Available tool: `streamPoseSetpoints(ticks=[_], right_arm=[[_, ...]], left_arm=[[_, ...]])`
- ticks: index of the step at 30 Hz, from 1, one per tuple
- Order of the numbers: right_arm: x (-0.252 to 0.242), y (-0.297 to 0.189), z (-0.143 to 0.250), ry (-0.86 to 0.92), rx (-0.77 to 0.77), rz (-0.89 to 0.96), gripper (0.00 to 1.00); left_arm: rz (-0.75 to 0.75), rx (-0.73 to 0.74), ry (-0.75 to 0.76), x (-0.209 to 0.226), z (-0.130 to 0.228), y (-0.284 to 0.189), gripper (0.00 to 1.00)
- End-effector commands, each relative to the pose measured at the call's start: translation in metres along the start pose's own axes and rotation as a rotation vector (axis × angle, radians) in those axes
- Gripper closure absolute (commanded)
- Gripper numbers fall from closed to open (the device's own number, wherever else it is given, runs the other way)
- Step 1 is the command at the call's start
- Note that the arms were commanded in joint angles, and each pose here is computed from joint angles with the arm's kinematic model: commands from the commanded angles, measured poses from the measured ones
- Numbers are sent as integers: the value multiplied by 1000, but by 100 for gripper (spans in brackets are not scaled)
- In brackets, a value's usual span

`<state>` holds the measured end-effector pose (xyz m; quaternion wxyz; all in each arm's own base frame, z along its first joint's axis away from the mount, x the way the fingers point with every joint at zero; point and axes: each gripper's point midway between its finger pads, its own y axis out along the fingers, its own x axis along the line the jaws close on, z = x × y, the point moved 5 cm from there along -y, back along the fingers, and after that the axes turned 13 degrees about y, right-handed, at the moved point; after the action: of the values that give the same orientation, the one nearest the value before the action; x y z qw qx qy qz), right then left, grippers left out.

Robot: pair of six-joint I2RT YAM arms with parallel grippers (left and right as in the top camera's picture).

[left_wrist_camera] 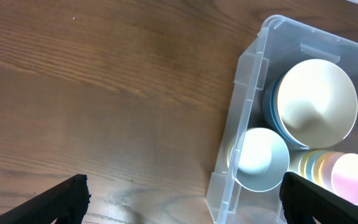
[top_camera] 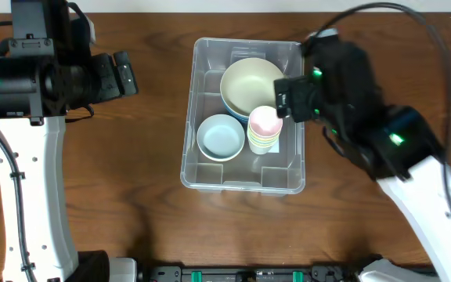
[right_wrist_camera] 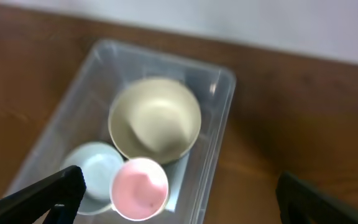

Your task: Pack container

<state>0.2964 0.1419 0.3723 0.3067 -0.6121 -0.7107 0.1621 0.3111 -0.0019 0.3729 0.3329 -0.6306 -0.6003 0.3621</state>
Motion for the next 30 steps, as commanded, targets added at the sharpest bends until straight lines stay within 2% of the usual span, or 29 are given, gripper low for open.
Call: streamPoseSetpoints(ticks=[1, 8, 15, 19, 26, 30], right_arm=[[-2, -35, -12, 33, -80, -52, 1], [-19, -81, -2, 1, -106, -52, 1], [-65, -117, 2, 133, -213, 179, 1], [-80, -132, 5, 159, -257, 230, 1], [-113, -117, 18, 209, -342, 273, 1], [-139, -88, 53, 263, -389, 273, 1]], left_arm=[[-14, 3, 0, 3, 0, 0, 2], [-14, 3, 0, 3, 0, 0, 2], [-14, 3, 0, 3, 0, 0, 2], [-14, 3, 0, 3, 0, 0, 2], [-14, 3, 0, 3, 0, 0, 2], [-14, 3, 0, 3, 0, 0, 2]])
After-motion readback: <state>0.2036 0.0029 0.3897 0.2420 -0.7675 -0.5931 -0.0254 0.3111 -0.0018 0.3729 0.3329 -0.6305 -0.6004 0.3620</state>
